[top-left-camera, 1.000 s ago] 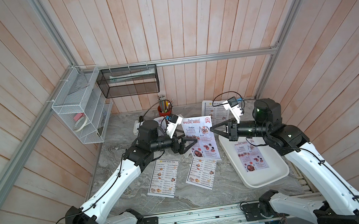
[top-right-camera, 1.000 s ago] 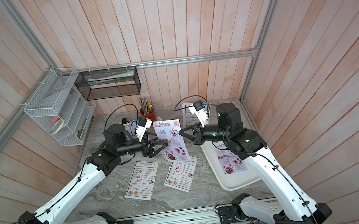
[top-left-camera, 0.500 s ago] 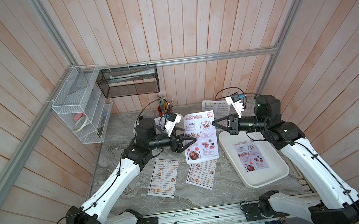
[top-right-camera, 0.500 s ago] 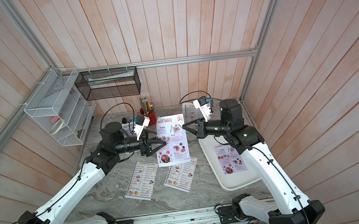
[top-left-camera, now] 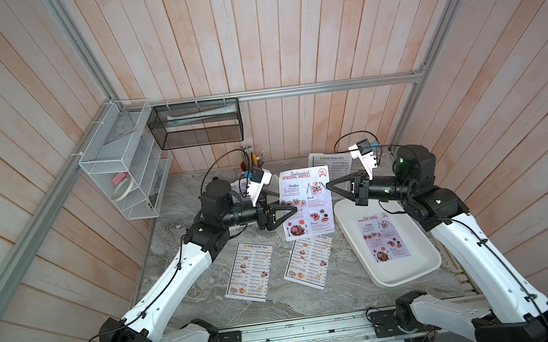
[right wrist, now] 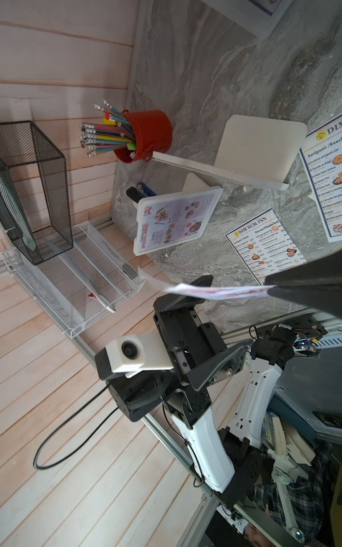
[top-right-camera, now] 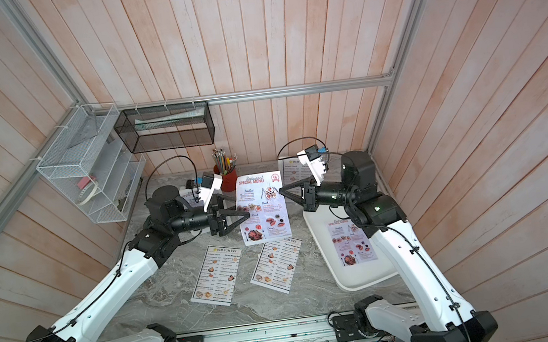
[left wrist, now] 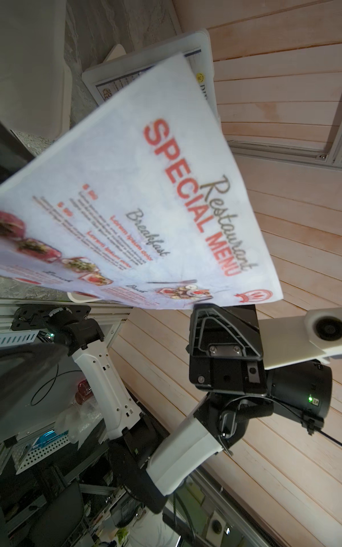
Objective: Replace the menus in the menu holders
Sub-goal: Pick up the menu from the center of the board.
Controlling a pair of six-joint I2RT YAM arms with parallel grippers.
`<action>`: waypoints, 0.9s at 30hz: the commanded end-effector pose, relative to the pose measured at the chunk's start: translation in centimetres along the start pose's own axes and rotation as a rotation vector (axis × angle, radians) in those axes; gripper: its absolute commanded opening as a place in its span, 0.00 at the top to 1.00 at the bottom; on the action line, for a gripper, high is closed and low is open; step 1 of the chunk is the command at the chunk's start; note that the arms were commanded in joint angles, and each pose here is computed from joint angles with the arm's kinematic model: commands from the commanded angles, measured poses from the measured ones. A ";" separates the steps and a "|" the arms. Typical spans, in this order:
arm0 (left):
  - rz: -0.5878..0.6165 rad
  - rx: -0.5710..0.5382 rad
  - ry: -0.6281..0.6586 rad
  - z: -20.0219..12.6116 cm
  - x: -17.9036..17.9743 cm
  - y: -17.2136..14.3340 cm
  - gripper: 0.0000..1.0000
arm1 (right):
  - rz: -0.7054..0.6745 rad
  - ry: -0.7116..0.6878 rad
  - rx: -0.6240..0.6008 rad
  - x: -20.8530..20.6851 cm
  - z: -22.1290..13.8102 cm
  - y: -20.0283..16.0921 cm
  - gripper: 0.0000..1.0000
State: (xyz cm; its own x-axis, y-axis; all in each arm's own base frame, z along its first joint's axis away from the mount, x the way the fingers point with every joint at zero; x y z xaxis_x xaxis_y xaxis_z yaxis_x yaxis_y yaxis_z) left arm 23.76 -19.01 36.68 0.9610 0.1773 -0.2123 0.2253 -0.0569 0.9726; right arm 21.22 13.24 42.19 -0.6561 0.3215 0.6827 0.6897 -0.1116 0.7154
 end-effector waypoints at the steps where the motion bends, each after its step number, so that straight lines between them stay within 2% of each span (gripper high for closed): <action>1: -0.011 -0.004 -0.019 0.0 0.0 -0.4 0.19 | -0.063 0.100 -0.015 1.8 -0.7 0.3 1.00; 10: -0.010 -0.016 -0.050 0.5 0.6 -0.2 0.16 | -0.072 0.172 -0.003 2.9 -0.5 0.4 1.00; 20: 0.020 -0.022 -0.018 0.0 1.9 0.6 0.15 | -0.052 0.211 0.025 3.2 -0.1 0.5 1.00; 27: 0.052 -0.052 -0.118 -0.2 0.9 1.5 0.16 | -0.032 0.202 0.030 2.3 0.5 0.4 1.00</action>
State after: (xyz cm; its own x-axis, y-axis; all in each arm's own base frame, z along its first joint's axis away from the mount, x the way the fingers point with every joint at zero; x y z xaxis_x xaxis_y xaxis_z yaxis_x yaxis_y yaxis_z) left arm 25.47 -18.72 36.19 0.9644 0.1376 -0.2257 0.2335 -0.0432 0.9714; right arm 19.97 14.12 44.13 -0.7171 0.1541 0.6797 0.6760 -0.0835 0.7322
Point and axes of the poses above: each gripper's point midway between its finger pads, its own z axis out along the fingers, its own x axis along the line the jaws close on, y = z × x, the point moved 10 cm from there along -z, back along the fingers, and after that the axes turned 11 degrees about z, right-handed, at the moved point
